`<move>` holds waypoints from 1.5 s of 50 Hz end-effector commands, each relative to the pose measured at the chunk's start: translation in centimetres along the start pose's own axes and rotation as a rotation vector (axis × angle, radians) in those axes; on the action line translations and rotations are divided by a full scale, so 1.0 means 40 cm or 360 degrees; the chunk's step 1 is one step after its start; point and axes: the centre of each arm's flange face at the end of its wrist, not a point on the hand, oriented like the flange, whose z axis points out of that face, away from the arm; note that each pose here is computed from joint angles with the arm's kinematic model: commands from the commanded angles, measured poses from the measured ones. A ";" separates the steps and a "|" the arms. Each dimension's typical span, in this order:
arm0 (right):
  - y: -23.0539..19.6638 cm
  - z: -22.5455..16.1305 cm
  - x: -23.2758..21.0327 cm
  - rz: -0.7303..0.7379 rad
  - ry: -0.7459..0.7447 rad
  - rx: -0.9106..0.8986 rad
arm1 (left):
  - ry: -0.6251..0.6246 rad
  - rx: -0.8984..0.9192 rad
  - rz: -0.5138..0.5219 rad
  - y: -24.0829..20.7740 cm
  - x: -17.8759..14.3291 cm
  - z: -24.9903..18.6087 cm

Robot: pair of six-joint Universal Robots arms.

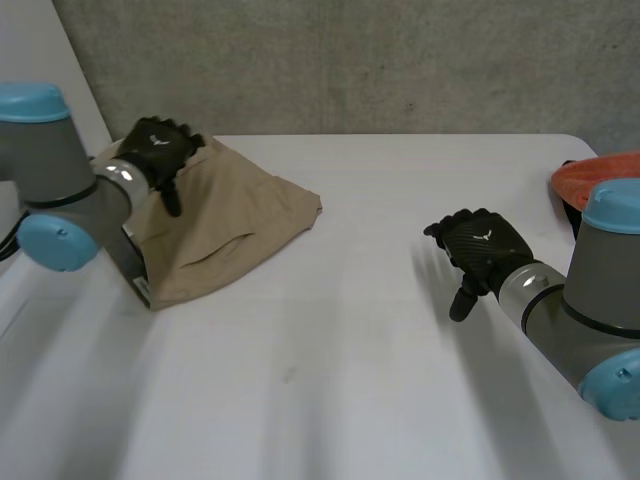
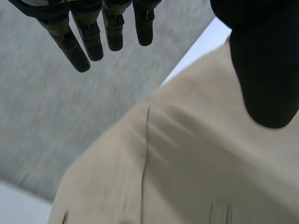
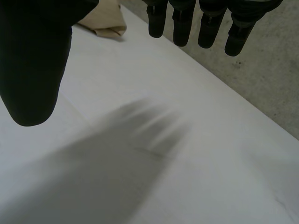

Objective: Fold the laundry.

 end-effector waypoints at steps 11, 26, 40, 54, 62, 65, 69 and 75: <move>0.029 0.014 0.010 -0.0038 0.0008 -0.0062 | 0.0345 0.0039 0.0474 0.054 0.182 0.109; 0.037 0.024 0.030 -0.0024 0.0034 -0.0076 | 0.0043 0.0158 0.0607 -0.025 0.150 0.119; -0.005 0.024 0.113 0.0022 0.0159 -0.0033 | 0.0139 0.0655 -0.0176 -0.418 0.176 -0.144; -0.034 0.010 0.222 0.0273 0.0295 -0.0121 | 0.0535 -0.0021 -0.0390 -0.222 0.469 -0.197; -0.038 -0.001 0.206 0.0271 0.0275 -0.0170 | 0.0600 0.0022 -0.0536 -0.283 0.402 -0.222; -0.055 -0.014 0.186 0.0251 0.0245 -0.0154 | 0.0460 0.0124 -0.0517 -0.298 0.315 -0.188; -0.088 -0.041 0.155 0.0226 0.0192 -0.0099 | 0.0313 0.0259 -0.0414 -0.298 0.227 -0.133; -0.098 -0.071 0.073 0.0193 0.0068 -0.0075 | 0.0287 0.0257 -0.0219 -0.228 0.186 -0.046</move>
